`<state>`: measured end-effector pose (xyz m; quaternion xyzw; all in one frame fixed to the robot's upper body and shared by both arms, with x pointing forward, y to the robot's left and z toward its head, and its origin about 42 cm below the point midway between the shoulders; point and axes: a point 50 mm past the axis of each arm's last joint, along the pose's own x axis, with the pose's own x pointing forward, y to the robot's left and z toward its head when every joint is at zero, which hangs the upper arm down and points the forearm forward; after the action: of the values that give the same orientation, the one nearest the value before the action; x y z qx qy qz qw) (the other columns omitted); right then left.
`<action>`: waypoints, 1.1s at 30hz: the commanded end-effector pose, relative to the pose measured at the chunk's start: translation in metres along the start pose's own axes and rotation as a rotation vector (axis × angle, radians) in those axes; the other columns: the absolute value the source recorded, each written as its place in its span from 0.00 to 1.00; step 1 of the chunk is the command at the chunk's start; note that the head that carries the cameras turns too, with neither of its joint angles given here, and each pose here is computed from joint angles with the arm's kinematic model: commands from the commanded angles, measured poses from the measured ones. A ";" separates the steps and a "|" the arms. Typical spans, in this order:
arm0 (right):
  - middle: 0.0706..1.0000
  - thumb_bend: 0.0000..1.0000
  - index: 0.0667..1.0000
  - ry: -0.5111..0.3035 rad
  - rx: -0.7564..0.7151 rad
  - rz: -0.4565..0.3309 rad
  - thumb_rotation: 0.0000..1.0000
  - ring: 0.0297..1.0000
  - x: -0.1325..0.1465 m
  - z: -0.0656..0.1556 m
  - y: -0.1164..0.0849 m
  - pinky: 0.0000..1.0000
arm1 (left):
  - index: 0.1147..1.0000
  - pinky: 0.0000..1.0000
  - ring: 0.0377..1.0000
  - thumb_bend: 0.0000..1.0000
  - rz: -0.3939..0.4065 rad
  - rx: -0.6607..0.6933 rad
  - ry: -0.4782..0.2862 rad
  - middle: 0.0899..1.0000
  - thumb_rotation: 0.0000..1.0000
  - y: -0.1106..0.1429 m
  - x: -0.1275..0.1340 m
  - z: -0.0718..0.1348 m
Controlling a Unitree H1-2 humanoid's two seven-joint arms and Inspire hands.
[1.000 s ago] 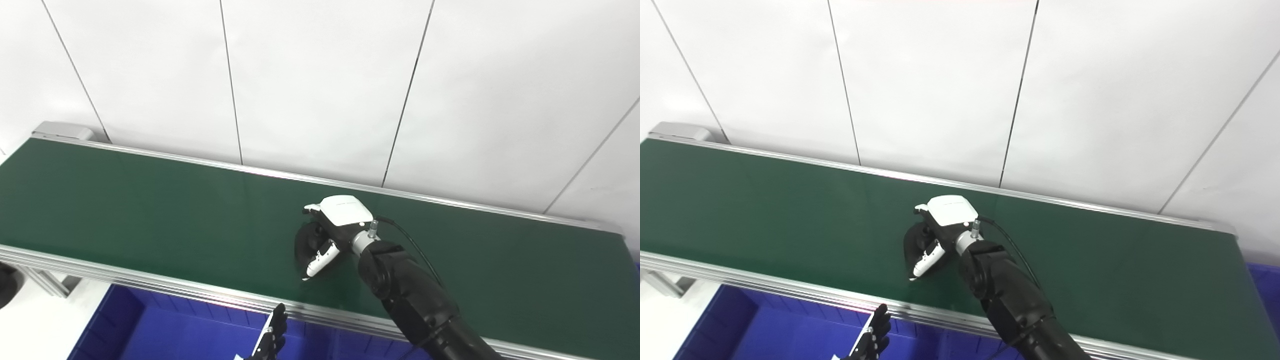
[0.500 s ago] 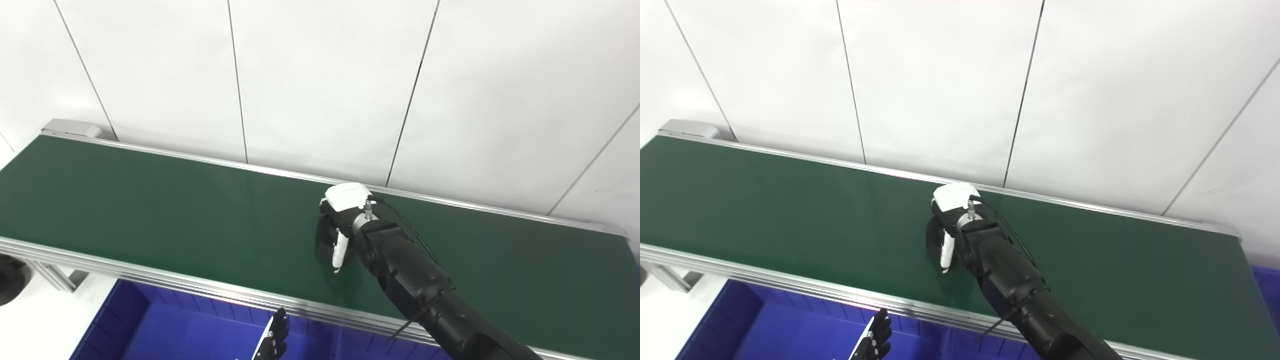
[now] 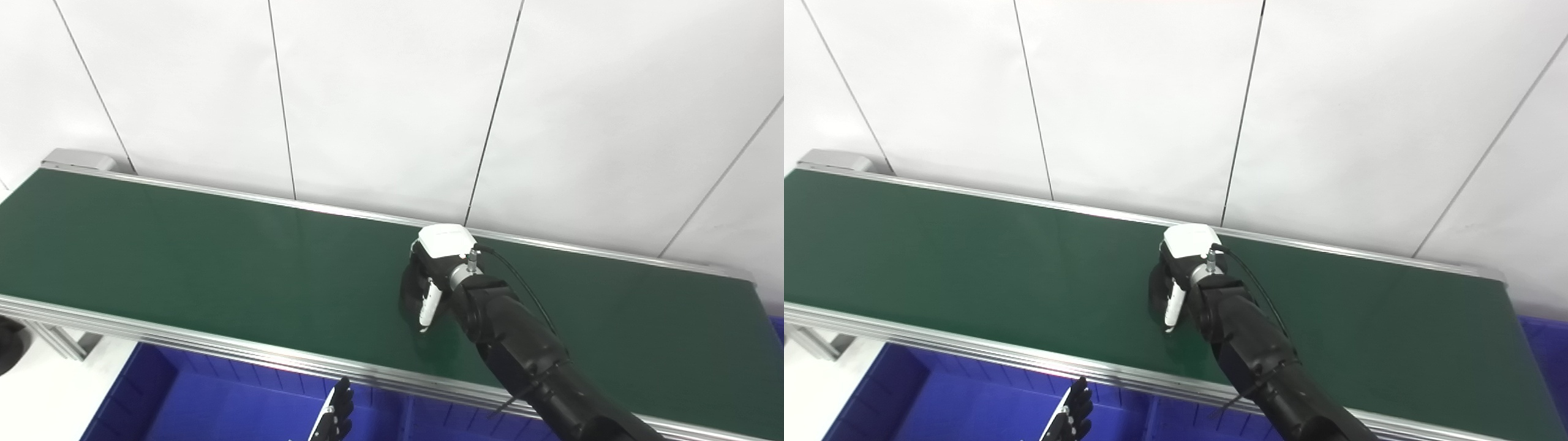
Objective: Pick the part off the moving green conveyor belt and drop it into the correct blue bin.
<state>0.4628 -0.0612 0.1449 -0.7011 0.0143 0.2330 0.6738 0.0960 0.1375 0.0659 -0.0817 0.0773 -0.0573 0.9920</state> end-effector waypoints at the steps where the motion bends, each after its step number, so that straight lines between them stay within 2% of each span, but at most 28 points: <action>1: 0.52 0.51 0.46 0.031 0.019 0.068 0.00 0.42 -0.004 -0.005 0.020 0.39 | 1.00 1.00 1.00 0.88 -0.015 -0.001 -0.048 1.00 0.90 0.000 -0.001 0.010; 5: 0.52 0.51 0.45 0.012 0.047 0.047 0.00 0.42 -0.010 -0.007 0.014 0.42 | 1.00 1.00 1.00 0.89 -0.011 0.017 -0.047 1.00 0.90 0.002 -0.001 0.011; 10: 0.51 0.51 0.46 -0.035 0.017 0.010 0.00 0.41 -0.026 -0.006 -0.010 0.40 | 1.00 1.00 1.00 0.88 -0.007 0.024 -0.055 1.00 0.91 0.006 0.001 0.012; 14: 0.51 0.51 0.45 -0.110 -0.040 -0.022 0.00 0.41 -0.051 -0.009 -0.036 0.39 | 1.00 1.00 1.00 0.85 -0.007 0.020 -0.065 1.00 0.91 0.012 0.003 0.015; 18: 0.50 0.51 0.46 -0.162 -0.102 -0.041 0.00 0.40 -0.077 -0.018 -0.044 0.37 | 1.00 1.00 1.00 0.83 -0.003 0.027 -0.060 1.00 0.94 0.019 0.004 0.019; 24: 0.48 0.51 0.49 -0.200 -0.118 -0.035 0.00 0.38 -0.121 -0.036 -0.028 0.33 | 1.00 1.00 1.00 0.85 0.001 0.034 -0.052 1.00 0.96 0.034 0.005 0.024; 29: 0.45 0.51 0.50 -0.241 -0.136 -0.036 0.00 0.37 -0.154 -0.041 -0.008 0.29 | 1.00 1.00 1.00 0.81 -0.018 0.031 -0.056 1.00 0.97 0.044 0.007 0.030; 33: 0.44 0.51 0.50 -0.283 -0.143 -0.041 0.00 0.37 -0.175 -0.042 0.007 0.28 | 1.00 1.00 1.00 0.83 -0.016 0.040 -0.052 1.00 0.98 0.050 0.008 0.033</action>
<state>0.3131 -0.1481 0.1745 -0.6935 -0.0692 0.3410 0.6308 0.1131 0.1924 0.0757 -0.0550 0.0756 -0.0628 0.9936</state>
